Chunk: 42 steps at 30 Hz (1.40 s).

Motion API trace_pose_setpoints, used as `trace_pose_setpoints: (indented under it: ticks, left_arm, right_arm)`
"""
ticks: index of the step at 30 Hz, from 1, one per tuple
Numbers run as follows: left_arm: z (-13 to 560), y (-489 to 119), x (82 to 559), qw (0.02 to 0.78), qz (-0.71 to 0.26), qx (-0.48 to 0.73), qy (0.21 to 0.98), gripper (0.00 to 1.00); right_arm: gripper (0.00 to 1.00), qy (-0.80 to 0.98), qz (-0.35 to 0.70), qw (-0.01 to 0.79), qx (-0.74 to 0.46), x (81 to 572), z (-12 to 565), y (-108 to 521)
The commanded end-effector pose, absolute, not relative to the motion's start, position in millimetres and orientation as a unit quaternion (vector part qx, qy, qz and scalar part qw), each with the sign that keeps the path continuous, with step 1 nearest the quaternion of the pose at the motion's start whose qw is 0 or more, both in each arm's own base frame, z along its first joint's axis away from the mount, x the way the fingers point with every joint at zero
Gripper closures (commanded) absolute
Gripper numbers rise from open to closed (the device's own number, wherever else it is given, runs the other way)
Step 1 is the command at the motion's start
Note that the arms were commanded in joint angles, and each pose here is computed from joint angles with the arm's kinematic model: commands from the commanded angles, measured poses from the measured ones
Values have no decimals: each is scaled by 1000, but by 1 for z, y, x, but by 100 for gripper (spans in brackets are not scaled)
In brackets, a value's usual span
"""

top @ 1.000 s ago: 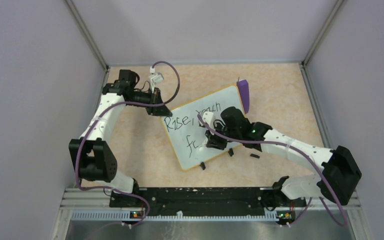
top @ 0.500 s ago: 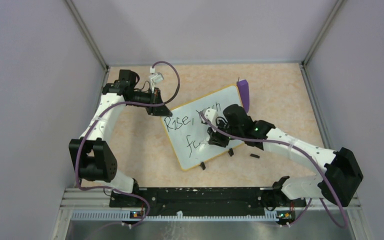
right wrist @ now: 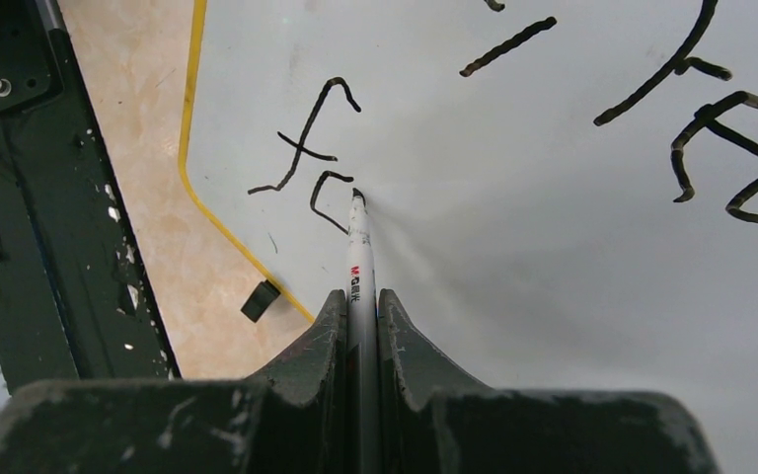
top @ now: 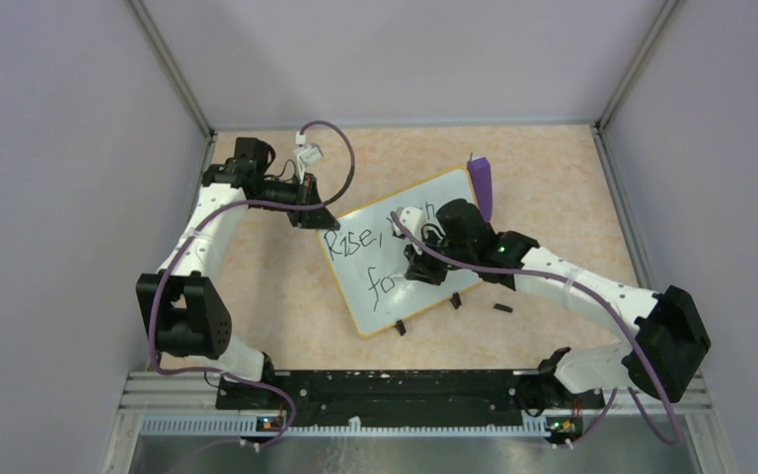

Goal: Write a sentence on the whiteboard

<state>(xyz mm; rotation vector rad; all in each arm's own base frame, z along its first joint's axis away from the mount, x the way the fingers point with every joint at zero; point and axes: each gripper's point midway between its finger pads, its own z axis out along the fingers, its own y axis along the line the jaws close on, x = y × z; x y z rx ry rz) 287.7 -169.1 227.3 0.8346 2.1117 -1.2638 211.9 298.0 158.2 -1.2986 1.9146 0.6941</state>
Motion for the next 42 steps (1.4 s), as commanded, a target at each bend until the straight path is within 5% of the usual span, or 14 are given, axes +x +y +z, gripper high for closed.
trace_pose_setpoints:
  ticks: [1, 42]
  left_arm:
    - [226, -169, 294, 281, -457, 326, 779, 100]
    - [227, -169, 293, 282, -456, 324, 779, 100]
  right_arm:
    - [100, 726, 268, 395, -496, 228, 179, 312]
    - [100, 741, 227, 390, -498, 229, 165, 285]
